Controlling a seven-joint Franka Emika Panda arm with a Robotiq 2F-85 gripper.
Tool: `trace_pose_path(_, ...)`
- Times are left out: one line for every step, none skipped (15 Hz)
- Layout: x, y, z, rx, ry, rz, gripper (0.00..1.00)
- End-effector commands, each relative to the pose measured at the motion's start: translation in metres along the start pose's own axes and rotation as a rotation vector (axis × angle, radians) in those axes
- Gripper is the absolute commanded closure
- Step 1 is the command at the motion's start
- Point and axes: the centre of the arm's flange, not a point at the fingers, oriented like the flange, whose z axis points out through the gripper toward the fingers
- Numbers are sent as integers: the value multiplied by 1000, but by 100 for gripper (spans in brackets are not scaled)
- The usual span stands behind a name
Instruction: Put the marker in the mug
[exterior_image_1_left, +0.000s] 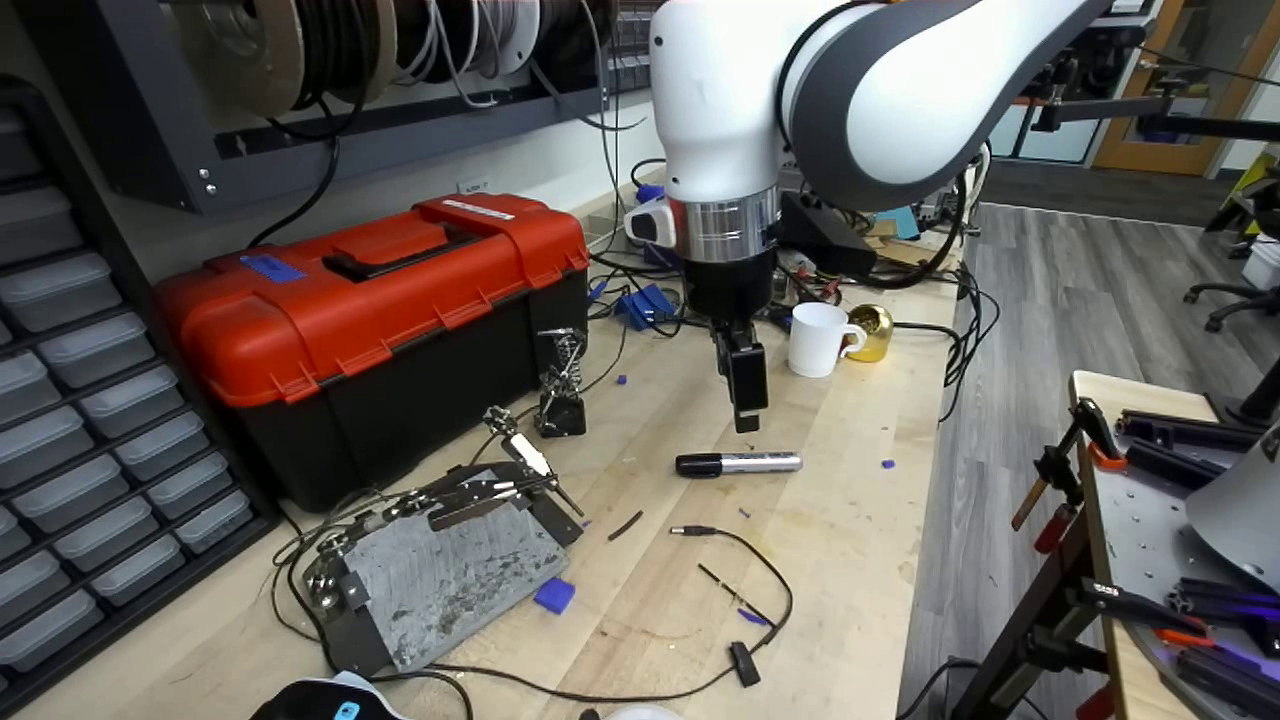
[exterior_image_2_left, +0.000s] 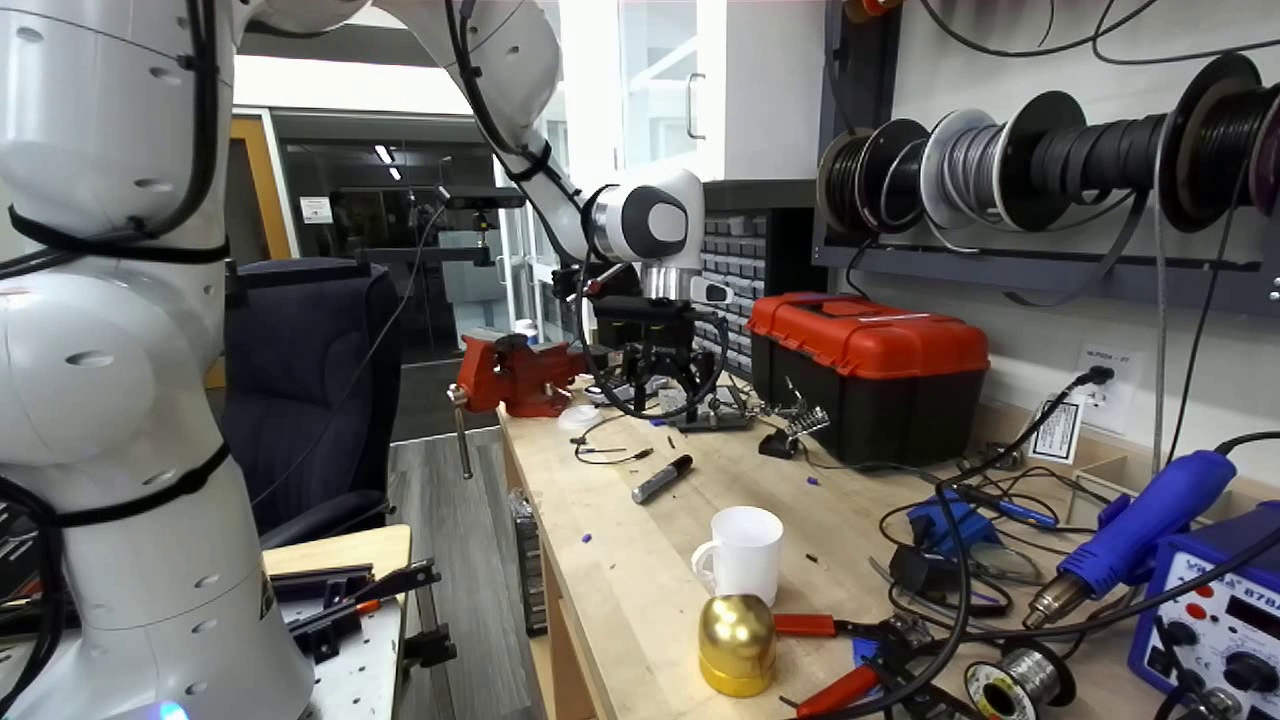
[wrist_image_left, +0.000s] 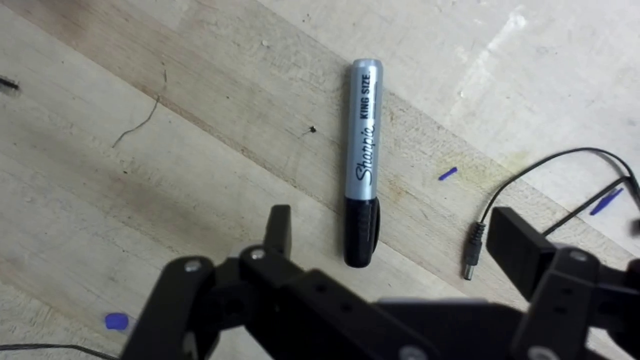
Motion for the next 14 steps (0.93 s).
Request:
trace_pose_path(2, 6, 5, -7, 3, -31, 0)
trace_pose_path(2, 8, 9, -5, 11, -39, 0)
trace_pose_path(3, 9, 13, 0, 12, -47, 0)
trace_pose_path(4, 9, 20, 3, 20, -57, 0)
trace_pose_path(6, 9, 26, 12, 30, -67, 0)
trace_pose_path(8, 9, 32, 20, 42, -77, 0)
trace_pose_path(11, 8, 38, 30, 55, -84, 0)
trace_pose_path(13, 6, 44, 41, 66, -90, 0)
trace_pose_path(14, 5, 49, 50, 77, -94, 0)
trace_pose_path(15, 4, 53, 58, 83, -93, 0)
trace_pose_path(15, 3, 57, 67, 87, -90, 0)
trace_pose_path(14, 2, 60, 74, 91, -83, 0)
trace_pose_path(14, 2, 63, 78, 89, -79, 0)
trace_pose_path(13, 1, 65, 83, 91, -76, 0)
